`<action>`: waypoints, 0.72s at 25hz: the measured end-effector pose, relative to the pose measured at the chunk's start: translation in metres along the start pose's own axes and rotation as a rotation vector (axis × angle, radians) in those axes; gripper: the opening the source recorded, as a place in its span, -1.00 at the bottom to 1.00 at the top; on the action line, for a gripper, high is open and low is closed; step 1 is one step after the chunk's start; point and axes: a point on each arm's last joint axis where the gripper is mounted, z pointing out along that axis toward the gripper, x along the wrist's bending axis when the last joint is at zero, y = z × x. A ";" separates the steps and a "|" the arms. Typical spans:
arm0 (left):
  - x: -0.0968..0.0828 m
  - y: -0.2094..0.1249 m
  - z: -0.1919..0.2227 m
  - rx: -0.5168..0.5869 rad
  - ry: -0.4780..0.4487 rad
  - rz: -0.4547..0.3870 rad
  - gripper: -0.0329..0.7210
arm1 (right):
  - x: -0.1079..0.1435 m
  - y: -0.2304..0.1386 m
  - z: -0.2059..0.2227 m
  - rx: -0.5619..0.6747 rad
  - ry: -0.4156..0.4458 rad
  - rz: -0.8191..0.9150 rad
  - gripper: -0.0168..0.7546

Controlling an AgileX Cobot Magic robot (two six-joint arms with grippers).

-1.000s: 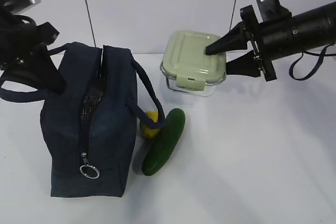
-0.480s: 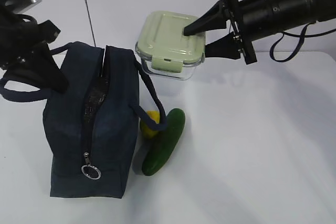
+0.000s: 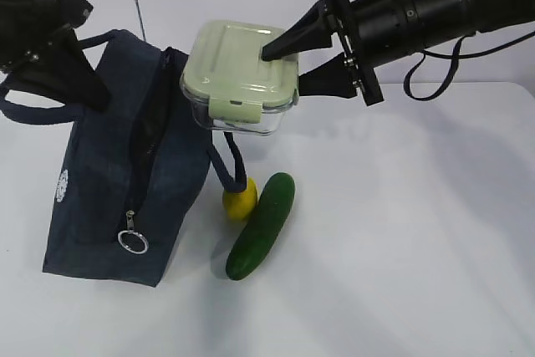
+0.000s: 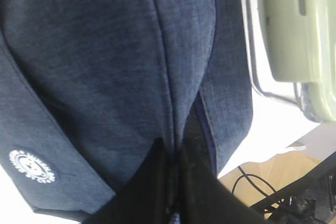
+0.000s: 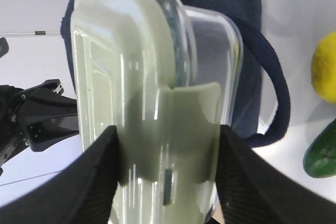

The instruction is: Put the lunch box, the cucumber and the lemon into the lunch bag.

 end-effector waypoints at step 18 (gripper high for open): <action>-0.003 -0.001 0.000 0.015 -0.023 -0.006 -0.91 | 0.015 -0.016 0.028 0.077 0.011 -0.033 0.04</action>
